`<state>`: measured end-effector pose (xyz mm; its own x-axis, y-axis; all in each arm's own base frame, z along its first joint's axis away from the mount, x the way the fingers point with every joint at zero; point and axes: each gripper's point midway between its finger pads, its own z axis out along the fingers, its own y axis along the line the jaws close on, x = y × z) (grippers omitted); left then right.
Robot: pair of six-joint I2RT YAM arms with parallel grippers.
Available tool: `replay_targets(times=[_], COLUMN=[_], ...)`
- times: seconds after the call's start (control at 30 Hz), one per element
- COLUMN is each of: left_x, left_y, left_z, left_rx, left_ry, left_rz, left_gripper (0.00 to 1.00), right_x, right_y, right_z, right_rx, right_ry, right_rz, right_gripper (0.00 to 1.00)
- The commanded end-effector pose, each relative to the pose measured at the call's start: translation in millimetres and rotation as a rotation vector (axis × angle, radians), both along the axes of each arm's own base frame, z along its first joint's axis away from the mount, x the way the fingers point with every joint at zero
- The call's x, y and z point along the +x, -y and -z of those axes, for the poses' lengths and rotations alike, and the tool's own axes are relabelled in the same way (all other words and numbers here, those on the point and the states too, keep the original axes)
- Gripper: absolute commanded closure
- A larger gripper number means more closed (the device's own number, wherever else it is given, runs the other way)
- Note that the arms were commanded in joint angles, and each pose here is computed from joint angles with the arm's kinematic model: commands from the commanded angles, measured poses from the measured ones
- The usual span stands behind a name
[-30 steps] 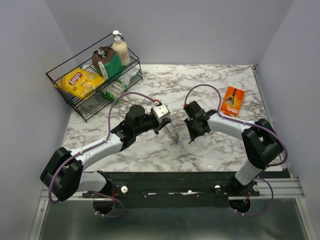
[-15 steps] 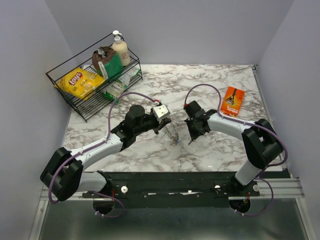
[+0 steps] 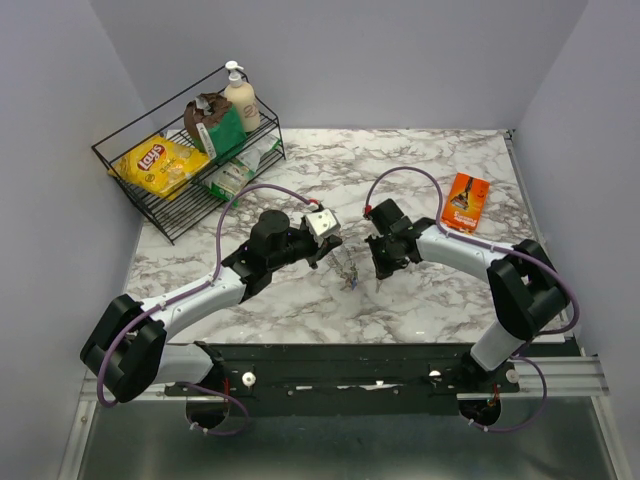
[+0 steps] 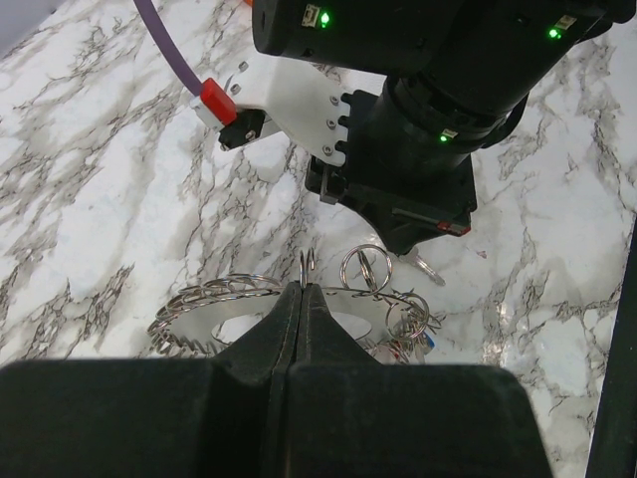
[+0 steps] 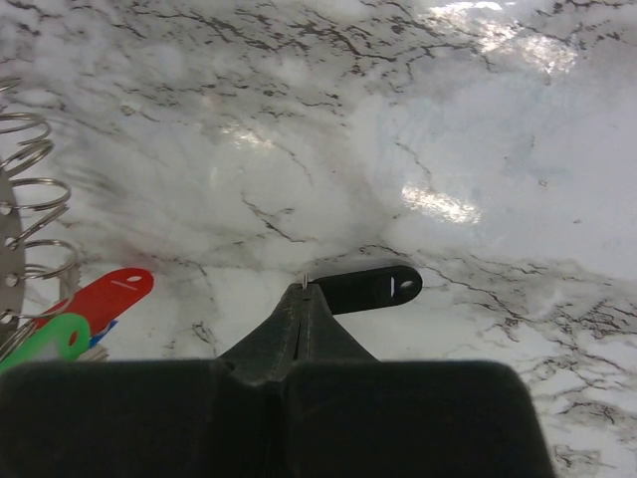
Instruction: Put the keys on the keyring
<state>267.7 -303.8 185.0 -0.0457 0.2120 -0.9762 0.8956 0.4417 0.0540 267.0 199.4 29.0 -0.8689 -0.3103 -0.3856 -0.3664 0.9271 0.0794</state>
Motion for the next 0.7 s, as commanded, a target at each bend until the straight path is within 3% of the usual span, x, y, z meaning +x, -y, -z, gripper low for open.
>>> replay_targets(times=[0.0,0.2,0.33,0.67], left_x=[3,3,3,2], left_y=[3,1,2,1], left_z=[-14,-13,-13,-14], left_rx=[-0.028,-0.025,-0.026,-0.027], left_ry=[0.041,0.043,0.041,0.042], left_rz=[0.013,0.010,0.012,0.012], left_gripper=[1.00,1.00,1.00,1.00], right_x=[-1,-4,-2,-4], right_y=[-19,-11,-9,-8], right_z=[-11,0,0,8], right_rx=[0.078,0.042,0.031,0.021], right_ry=[0.006,-0.012,-0.004,-0.020], right_rz=[-0.070,-0.056,-0.048,-0.046], right_gripper=[1.00,0.97,0.89,0.79])
